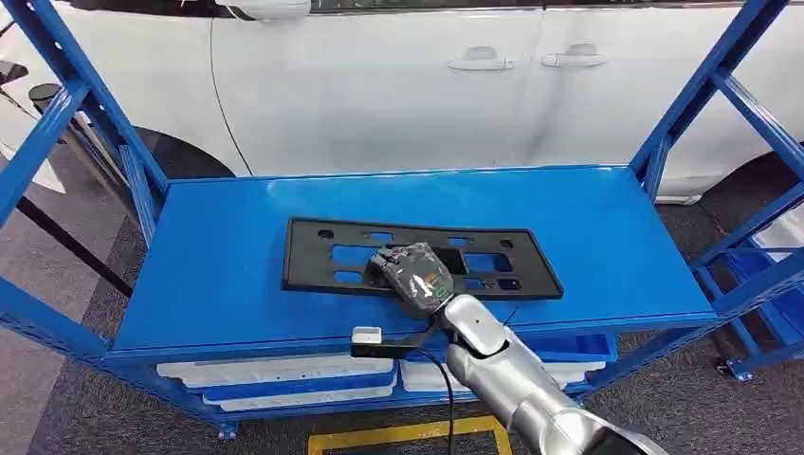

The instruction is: Take the parts from the cabinet and place them on the table.

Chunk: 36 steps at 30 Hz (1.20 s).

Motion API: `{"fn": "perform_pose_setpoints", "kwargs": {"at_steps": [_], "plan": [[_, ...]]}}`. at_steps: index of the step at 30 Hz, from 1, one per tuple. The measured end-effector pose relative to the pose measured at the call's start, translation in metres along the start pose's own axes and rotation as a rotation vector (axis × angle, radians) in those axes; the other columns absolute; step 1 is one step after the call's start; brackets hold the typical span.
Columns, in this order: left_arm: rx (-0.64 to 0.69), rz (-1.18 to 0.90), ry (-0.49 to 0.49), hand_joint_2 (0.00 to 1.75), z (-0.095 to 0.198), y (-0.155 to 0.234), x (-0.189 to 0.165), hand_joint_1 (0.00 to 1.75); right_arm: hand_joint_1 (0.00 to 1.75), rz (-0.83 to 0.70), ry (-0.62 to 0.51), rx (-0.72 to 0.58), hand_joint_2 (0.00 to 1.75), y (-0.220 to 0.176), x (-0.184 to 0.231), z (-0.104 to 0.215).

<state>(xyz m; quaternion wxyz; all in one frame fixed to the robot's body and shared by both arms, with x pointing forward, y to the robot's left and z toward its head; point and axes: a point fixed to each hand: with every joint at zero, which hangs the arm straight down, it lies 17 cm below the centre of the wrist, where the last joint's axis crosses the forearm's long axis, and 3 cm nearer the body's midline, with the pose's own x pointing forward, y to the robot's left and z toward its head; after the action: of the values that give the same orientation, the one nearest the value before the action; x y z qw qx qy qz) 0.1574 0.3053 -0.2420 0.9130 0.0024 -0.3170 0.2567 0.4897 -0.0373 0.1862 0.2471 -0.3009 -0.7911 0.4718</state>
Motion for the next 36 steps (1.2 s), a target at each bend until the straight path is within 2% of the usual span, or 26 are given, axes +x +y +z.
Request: {"fn": "perform_pose_setpoints", "kwargs": {"at_steps": [3, 6, 8, 11, 15, 19, 21, 24, 27, 31, 36], "plan": [[-0.041, 0.029, -0.047, 1.75, 0.002, -0.008, 0.009, 0.00, 1.75, -0.143, -0.045, -0.162, 1.75, -0.045, 0.003, 0.002], [-0.064, 0.047, -0.076, 1.75, 0.003, -0.016, 0.014, 0.00, 1.75, -0.415, -0.124, -0.497, 1.75, -0.158, 0.000, 0.012], [-0.064, 0.046, -0.083, 1.75, 0.002, -0.015, 0.016, 0.00, 1.75, -0.581, -0.175, -0.615, 1.75, -0.214, 0.003, 0.026], [-0.057, 0.042, -0.092, 1.75, 0.001, -0.012, 0.019, 0.00, 1.75, -0.619, -0.296, -0.672, 1.75, -0.257, 0.030, 0.043], [-0.059, 0.041, -0.106, 1.75, 0.000, -0.014, 0.024, 0.00, 1.75, -0.659, -0.368, -0.708, 1.75, -0.285, 0.049, 0.060], [-0.049, 0.035, -0.130, 1.75, 0.000, -0.012, 0.029, 0.00, 1.75, -0.868, -0.643, -0.707, 1.75, -0.349, 0.100, 0.082], [-0.032, 0.028, -0.135, 1.75, -0.001, -0.009, 0.030, 0.00, 1.75, -0.974, -0.760, -0.687, 1.75, -0.372, 0.113, 0.096], [-0.003, 0.023, -0.130, 1.75, -0.001, -0.002, 0.027, 0.00, 1.75, -1.140, -0.802, -0.649, 1.75, -0.382, 0.106, 0.101], [0.020, 0.018, -0.111, 1.75, -0.003, 0.002, 0.024, 0.00, 1.75, -1.289, -0.794, -0.559, 1.75, -0.364, 0.100, 0.097], [0.051, 0.016, -0.079, 1.75, -0.004, 0.008, 0.019, 0.00, 1.75, -1.389, -0.680, -0.506, 1.75, -0.322, 0.088, 0.093], [0.093, 0.002, -0.025, 1.75, -0.004, 0.016, 0.008, 0.00, 1.75, -1.459, -0.634, -0.452, 1.75, -0.293, 0.094, 0.096]]}}
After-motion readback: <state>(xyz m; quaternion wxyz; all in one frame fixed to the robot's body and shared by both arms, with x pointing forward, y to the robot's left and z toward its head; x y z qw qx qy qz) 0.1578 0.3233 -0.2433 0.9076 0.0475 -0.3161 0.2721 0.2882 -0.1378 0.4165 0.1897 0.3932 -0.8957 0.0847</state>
